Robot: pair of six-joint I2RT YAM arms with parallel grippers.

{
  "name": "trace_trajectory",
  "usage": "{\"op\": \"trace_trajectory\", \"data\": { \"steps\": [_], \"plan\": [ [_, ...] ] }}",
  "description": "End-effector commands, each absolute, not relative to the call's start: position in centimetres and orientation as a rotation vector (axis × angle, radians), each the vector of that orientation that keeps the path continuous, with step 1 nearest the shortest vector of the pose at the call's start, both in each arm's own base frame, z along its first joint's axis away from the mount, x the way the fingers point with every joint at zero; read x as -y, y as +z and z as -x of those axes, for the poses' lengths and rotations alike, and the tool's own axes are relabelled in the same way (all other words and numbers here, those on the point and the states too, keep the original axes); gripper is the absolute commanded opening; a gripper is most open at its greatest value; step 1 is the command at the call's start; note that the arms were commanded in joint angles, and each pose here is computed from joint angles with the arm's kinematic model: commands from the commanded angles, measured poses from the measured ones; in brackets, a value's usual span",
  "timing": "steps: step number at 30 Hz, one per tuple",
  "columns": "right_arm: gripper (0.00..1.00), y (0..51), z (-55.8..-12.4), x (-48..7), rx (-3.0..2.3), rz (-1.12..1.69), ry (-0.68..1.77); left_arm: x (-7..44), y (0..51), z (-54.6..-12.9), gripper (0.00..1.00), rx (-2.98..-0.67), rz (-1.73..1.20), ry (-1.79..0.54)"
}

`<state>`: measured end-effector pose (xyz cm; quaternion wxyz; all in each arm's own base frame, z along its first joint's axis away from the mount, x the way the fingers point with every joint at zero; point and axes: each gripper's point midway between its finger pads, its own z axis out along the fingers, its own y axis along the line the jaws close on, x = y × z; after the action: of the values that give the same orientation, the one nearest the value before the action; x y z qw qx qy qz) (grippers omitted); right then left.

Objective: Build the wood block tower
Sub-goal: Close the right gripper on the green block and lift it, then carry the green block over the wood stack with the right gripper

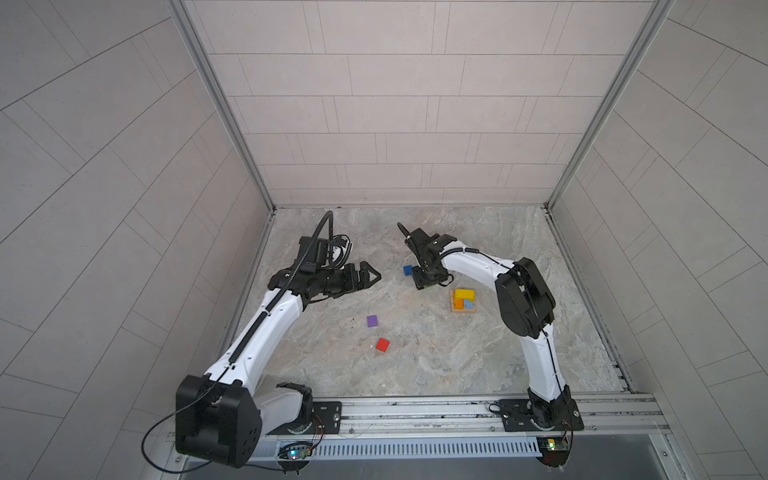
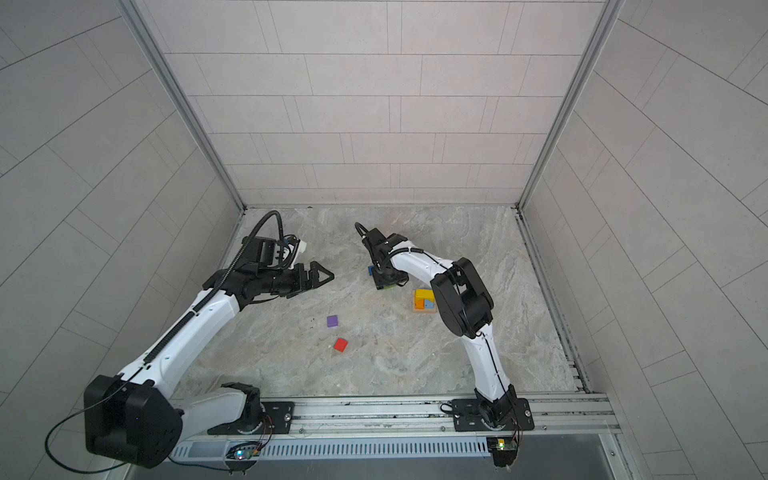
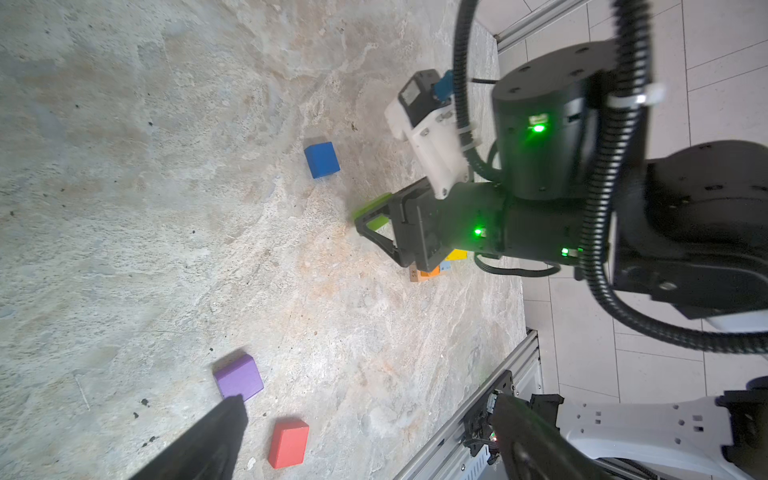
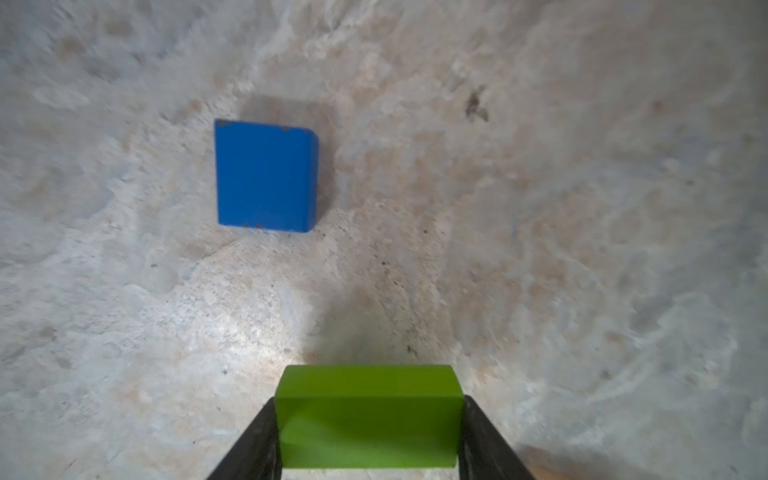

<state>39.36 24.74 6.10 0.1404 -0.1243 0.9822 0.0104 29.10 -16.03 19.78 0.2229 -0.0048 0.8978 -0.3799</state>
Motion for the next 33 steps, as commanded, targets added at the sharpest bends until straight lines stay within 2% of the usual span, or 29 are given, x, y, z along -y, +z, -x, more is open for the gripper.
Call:
{"op": "trace_trajectory", "data": {
  "steps": [1, 8, 16, 21, 33],
  "plan": [
    [0.35, 11.8, -39.5, -23.6, -2.732, 0.191, 0.042, 15.9, 20.2, -29.1, 1.0, -2.451, 0.006, -1.057],
    [0.34, 16.9, -38.1, -20.1, -2.659, -0.034, -0.017, 15.9, 20.4, -29.0, 1.0, -2.446, 0.005, -1.061],
    [0.32, 18.9, -35.6, -16.5, -2.652, -0.144, -0.068, 16.0, 20.5, -29.0, 1.0, -2.442, 0.001, -1.069],
    [0.31, 18.6, -33.9, -14.7, -2.682, -0.168, -0.139, 16.0, 20.6, -29.0, 1.0, -2.438, 0.0, -1.067],
    [0.31, 15.4, -31.6, -14.3, -2.727, -0.238, -0.084, 16.2, 20.6, -29.1, 1.0, -2.436, 0.005, -1.091]
  ]
}}
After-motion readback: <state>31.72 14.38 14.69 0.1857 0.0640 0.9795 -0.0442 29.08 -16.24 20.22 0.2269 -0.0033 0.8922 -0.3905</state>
